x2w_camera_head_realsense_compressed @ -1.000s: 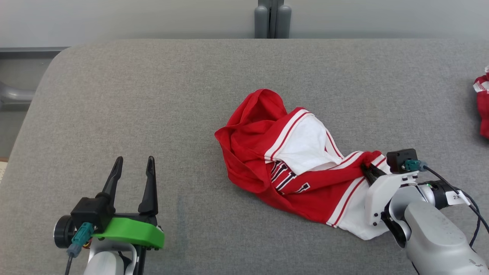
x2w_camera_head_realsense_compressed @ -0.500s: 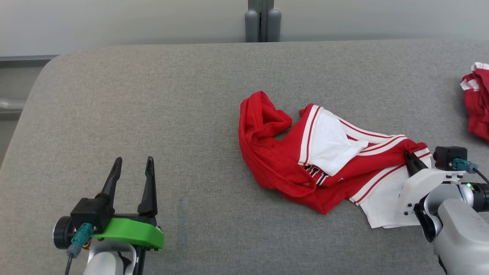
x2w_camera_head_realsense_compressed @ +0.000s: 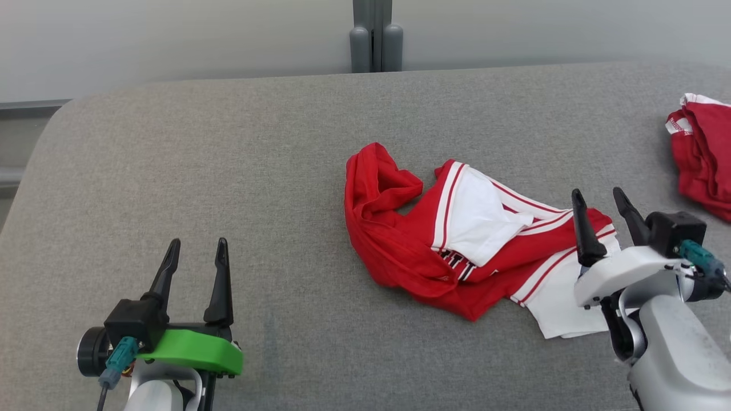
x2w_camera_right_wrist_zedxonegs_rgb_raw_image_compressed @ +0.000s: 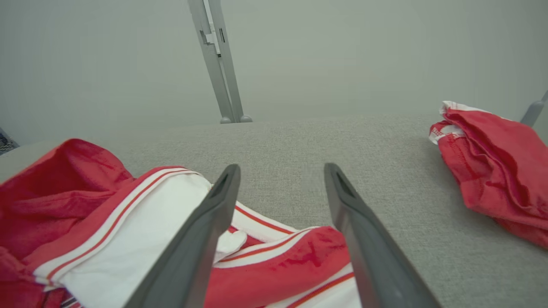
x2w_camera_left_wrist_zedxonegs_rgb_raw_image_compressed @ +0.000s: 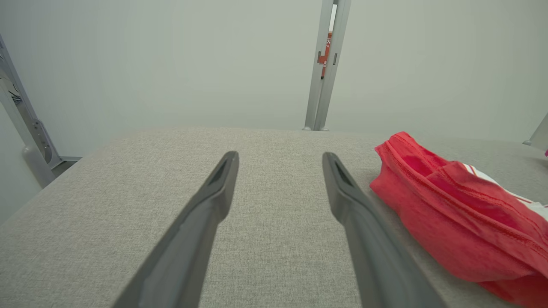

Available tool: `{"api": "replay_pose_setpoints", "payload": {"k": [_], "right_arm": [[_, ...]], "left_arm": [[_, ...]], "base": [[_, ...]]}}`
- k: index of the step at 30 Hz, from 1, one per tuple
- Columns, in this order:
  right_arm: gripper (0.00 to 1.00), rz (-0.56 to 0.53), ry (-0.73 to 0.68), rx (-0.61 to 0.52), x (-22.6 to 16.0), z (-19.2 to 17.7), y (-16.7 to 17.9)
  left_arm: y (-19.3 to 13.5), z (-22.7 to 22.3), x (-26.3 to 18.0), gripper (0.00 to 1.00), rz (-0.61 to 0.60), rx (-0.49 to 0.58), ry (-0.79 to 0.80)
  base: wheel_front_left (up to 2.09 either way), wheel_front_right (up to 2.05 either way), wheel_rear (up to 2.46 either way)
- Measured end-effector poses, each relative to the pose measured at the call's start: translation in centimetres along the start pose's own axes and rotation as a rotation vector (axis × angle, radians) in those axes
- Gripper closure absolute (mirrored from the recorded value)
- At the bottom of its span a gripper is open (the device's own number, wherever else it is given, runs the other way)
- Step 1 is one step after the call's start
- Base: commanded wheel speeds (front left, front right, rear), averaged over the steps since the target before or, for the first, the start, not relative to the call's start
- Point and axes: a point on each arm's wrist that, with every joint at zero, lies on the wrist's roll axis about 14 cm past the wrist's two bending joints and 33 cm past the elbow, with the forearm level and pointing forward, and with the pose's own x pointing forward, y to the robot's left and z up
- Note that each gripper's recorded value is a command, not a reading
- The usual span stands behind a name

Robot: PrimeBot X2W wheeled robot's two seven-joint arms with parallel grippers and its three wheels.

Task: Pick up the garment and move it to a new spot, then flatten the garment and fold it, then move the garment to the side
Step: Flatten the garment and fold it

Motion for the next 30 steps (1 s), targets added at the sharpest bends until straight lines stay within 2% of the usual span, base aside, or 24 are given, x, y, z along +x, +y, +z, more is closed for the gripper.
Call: {"api": "replay_pose_setpoints", "payload": {"k": [9, 17, 21, 30], "right_arm": [[0.0, 0.008, -0.115, 0.033, -4.0, 1.8, 1.8], [0.0, -0.023, -0.14, 0.041, -5.7, 2.2, 1.5], [0.0, -0.041, -0.147, 0.04, -5.9, 2.4, 0.9], [0.0, -0.093, -0.149, 0.045, -6.6, 2.3, -0.6]], "left_arm": [[-0.7, 0.1, 0.2, 0.0, -0.02, 0.005, -0.004], [-2.4, -0.4, 0.7, 0.0, -0.077, 0.013, 0.008], [-5.5, -0.9, 1.1, 0.0, -0.172, 0.016, 0.021], [-16.2, -2.7, 0.1, 0.0, -0.512, 0.014, 0.07]], "base": [[0.0, 0.0, 0.0], [0.0, 0.0, 0.0], [0.0, 0.0, 0.0], [0.0, 0.0, 0.0]]}}
